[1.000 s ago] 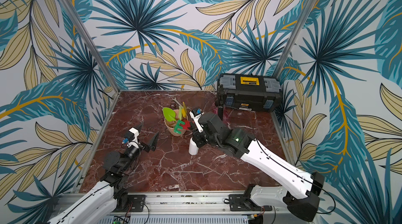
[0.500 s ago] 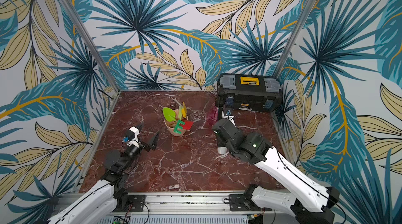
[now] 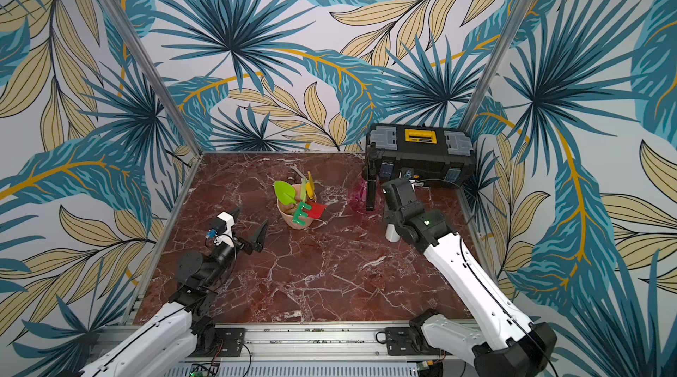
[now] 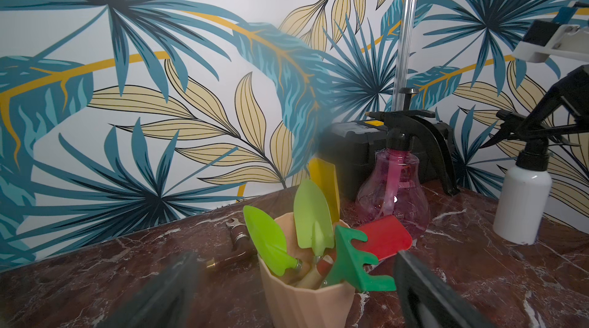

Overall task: Organize the gardening tools
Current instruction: Place the gardening tool at the center of the board.

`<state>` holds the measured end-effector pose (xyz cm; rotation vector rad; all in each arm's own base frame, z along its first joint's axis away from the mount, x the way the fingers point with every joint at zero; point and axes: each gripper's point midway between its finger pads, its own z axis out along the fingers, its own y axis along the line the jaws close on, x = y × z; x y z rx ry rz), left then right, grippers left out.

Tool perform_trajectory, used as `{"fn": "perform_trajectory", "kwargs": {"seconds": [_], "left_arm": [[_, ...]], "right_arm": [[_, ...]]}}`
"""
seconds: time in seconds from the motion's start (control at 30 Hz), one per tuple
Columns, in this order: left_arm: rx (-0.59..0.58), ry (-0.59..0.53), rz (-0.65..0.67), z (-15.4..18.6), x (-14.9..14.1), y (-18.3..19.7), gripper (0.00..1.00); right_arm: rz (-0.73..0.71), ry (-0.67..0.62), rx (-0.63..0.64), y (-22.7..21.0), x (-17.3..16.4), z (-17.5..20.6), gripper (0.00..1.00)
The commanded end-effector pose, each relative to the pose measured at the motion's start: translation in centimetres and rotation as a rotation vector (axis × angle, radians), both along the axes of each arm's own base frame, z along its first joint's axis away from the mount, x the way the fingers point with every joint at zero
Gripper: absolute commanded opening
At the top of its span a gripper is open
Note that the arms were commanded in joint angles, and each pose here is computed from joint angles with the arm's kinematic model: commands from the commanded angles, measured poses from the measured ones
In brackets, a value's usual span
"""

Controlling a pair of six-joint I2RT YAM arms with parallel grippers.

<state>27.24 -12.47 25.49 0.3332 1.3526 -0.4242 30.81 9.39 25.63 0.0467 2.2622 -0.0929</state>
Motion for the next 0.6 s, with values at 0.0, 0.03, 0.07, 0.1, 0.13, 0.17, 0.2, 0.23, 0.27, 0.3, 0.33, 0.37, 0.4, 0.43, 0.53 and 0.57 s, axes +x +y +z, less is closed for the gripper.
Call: {"fn": "perform_trajectory", "kwargs": {"seconds": [0.0, 0.03, 0.07, 0.1, 0.13, 0.17, 0.2, 0.23, 0.27, 0.3, 0.33, 0.37, 0.4, 0.43, 0.53, 0.57], "left_arm": [[-0.009, 0.016, 0.036, 0.9, 0.6, 0.5, 1.0], [-0.007, 0.026, 0.048, 0.8, 0.8, 0.7, 1.0], [-0.003, 0.039, 0.064, 0.6, 1.0, 0.9, 1.0], [0.003, 0.054, 0.076, 0.5, 1.2, 1.0, 1.0], [0.006, 0.062, 0.092, 0.5, 1.3, 1.3, 1.0], [0.01, 0.075, 0.109, 0.3, 1.5, 1.5, 1.0], [0.018, 0.095, 0.129, 0.0, 1.8, 1.8, 1.0], [0.022, 0.103, 0.141, 0.0, 1.9, 1.9, 1.0], [0.026, 0.11, 0.152, -0.1, 2.0, 2.1, 1.0], [0.029, 0.115, 0.161, -0.2, 2.1, 2.2, 1.0], [0.032, 0.121, 0.168, -0.3, 2.1, 2.3, 1.0], [0.032, 0.126, 0.174, -0.4, 2.2, 2.4, 1.0], [0.034, 0.13, 0.177, -0.5, 2.2, 2.5, 1.0], [0.035, 0.134, 0.181, -0.6, 2.3, 2.5, 1.0], [0.038, 0.142, 0.185, -0.8, 2.3, 2.6, 1.0], [0.037, 0.143, 0.185, -0.8, 2.3, 2.6, 1.0]], "right_arm": [[0.055, -0.101, 0.042, 1.2, 3.5, 1.1, 0.12], [0.049, -0.102, 0.036, 1.1, 4.2, 0.7, 0.12], [0.044, -0.108, 0.029, 0.9, 4.8, 0.4, 0.12], [0.036, -0.109, 0.023, 0.6, 5.5, 0.1, 0.12], [0.027, -0.116, 0.019, 0.3, 6.1, -0.1, 0.12], [0.023, -0.119, 0.016, 0.0, 6.6, -0.4, 0.12], [0.015, -0.136, 0.027, -0.4, 7.4, -0.4, 0.12], [0.009, -0.144, 0.032, -0.7, 7.9, -0.6, 0.12], [0.0, -0.15, 0.031, -1.0, 8.3, -0.7, 0.12], [-0.002, -0.15, 0.026, -1.2, 8.7, -0.9, 0.12], [-0.004, -0.147, 0.02, -1.4, 9.1, -1.2, 0.12], [-0.002, -0.147, 0.012, -1.6, 9.5, -1.3, 0.12], [0.0, -0.15, 0.009, -1.7, 9.8, -1.5, 0.13], [0.0, -0.15, 0.011, -1.8, 10.2, -1.7, 0.13], [-0.009, -0.144, 0.02, -2.5, 11.2, -2.4, 0.13], [-0.01, -0.144, 0.027, -2.7, 11.5, -2.6, 0.13]]}}
